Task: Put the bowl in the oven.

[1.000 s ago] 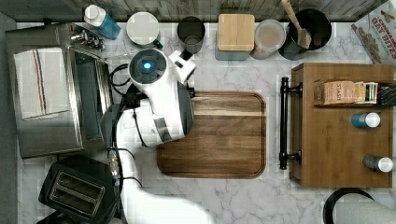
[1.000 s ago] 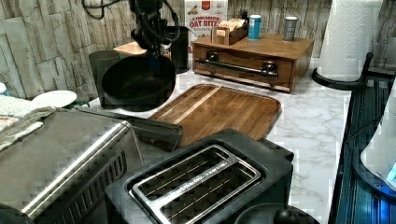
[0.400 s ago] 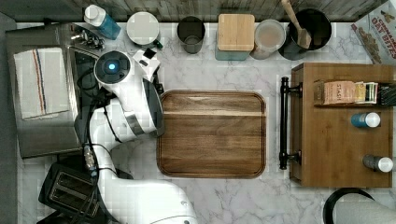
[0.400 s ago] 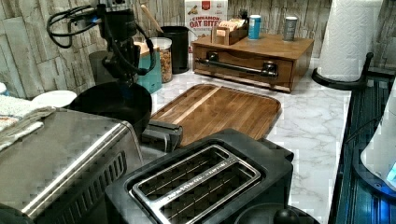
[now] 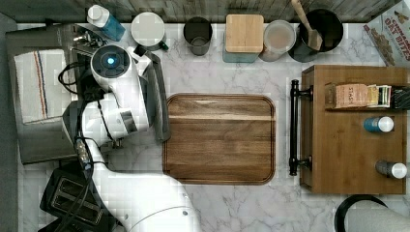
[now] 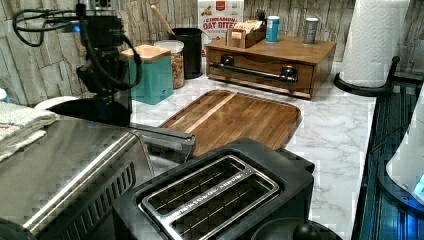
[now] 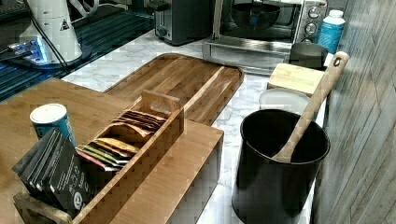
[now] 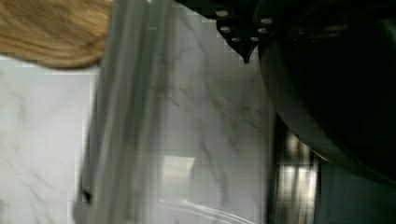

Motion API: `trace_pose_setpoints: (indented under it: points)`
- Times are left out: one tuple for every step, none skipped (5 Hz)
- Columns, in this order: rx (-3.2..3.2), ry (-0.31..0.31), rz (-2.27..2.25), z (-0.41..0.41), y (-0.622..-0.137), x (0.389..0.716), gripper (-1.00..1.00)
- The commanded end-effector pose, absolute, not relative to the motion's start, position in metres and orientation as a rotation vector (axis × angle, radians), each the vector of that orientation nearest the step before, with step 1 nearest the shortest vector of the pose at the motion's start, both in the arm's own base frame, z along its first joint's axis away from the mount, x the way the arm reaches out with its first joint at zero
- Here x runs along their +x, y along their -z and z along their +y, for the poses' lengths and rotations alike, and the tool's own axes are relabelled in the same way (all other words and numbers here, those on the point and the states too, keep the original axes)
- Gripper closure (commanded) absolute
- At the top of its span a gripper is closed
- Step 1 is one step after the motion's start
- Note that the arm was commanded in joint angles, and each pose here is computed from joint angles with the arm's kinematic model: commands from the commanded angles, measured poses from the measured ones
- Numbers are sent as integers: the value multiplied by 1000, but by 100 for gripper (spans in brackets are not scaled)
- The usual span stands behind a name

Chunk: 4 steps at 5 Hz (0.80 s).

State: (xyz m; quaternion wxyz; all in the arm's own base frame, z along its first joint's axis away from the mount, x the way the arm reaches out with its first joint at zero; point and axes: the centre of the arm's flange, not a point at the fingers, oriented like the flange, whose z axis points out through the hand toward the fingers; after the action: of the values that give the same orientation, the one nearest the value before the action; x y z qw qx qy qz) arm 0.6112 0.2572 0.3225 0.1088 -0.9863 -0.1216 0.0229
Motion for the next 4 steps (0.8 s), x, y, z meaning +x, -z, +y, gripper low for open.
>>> trace_pose_setpoints:
  points:
    - [-2615,-9,-549,330,-366,618,100]
    - [-2567,-57,-522,344,-356,612,100]
    - [-2503,-56,-469,354,-345,601,100]
    - [-2491,-87,-413,366,-331,592,100]
